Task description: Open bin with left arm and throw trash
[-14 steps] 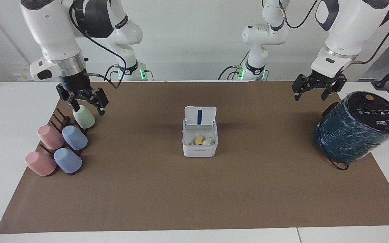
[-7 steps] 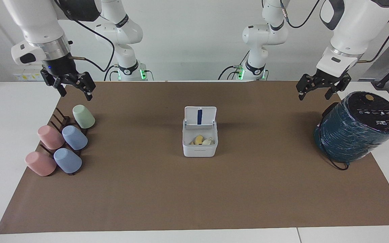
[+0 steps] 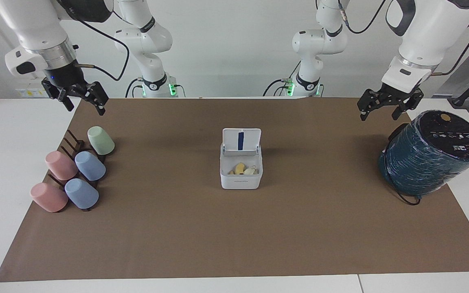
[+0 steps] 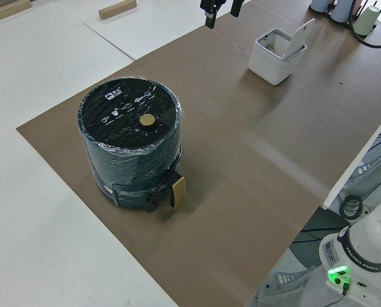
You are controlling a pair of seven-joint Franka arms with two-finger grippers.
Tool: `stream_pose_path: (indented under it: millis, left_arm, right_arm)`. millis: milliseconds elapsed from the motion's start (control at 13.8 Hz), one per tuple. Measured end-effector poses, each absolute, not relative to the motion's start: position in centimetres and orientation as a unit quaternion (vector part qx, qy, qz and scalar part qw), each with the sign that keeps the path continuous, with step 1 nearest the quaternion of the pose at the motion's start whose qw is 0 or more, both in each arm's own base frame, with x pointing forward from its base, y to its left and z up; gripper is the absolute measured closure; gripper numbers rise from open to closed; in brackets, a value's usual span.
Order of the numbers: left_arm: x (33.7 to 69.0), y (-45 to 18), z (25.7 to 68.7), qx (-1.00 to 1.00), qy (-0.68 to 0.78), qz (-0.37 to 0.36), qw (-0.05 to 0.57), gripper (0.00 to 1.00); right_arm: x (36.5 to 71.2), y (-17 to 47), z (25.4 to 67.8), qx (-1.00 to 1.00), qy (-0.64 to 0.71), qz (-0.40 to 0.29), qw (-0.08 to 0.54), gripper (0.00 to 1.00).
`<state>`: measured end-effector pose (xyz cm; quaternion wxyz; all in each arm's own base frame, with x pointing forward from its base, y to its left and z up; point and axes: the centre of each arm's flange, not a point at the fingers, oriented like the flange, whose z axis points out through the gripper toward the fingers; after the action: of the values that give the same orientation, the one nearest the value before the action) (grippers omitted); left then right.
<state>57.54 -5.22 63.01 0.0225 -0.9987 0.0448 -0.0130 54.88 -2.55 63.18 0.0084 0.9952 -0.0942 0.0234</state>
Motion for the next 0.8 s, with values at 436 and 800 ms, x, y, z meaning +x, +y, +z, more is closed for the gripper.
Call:
stream_pose_path:
  millis: [436,800]
  left_arm:
    - [57.4,-4.9,63.3,-0.999,0.043,-0.015,0.020,0.00]
    - [57.4,-5.2,63.2,-0.999,0.046,-0.015,0.019,0.00]
  right_arm:
    - [53.6,-2.5,64.3,0.996,-0.094,0.000,0.008,0.00]
    - [53.5,-2.4,64.3,0.996,-0.094,0.000,0.008,0.00]
